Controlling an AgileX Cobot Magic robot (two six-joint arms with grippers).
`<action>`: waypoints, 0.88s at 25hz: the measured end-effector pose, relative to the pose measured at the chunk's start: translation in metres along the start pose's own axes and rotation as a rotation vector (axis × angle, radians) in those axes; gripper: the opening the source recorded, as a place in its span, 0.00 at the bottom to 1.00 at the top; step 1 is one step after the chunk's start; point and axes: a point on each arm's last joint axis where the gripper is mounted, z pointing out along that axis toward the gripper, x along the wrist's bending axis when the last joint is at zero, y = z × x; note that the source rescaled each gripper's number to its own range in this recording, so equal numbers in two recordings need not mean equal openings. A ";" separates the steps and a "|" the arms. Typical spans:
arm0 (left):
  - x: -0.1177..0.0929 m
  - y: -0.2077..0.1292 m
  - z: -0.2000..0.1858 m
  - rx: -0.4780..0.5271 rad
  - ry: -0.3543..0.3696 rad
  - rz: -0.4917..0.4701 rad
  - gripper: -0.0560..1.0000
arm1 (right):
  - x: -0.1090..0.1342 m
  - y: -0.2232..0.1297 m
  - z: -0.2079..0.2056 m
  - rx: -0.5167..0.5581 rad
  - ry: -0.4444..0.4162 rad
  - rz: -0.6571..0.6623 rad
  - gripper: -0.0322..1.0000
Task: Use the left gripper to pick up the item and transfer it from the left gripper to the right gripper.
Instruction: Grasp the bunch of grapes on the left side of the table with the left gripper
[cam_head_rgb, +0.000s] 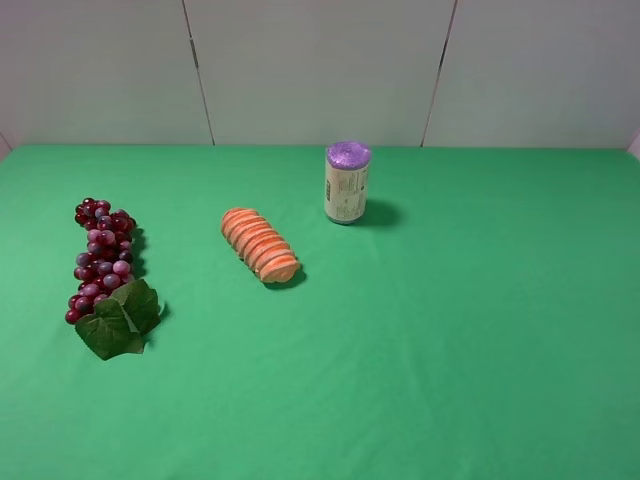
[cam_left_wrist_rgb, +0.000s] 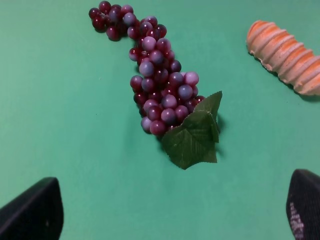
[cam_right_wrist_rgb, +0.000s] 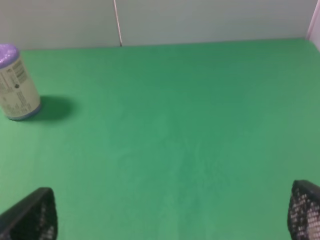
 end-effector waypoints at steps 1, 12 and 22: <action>0.000 0.000 0.000 0.000 0.000 0.000 0.84 | 0.000 0.000 0.000 0.000 0.000 0.000 1.00; 0.000 0.000 0.000 0.000 0.000 0.000 0.84 | 0.000 0.000 0.000 0.000 0.000 0.000 1.00; 0.000 0.000 0.000 0.000 0.000 0.000 0.84 | 0.000 0.000 0.000 -0.001 0.000 0.000 1.00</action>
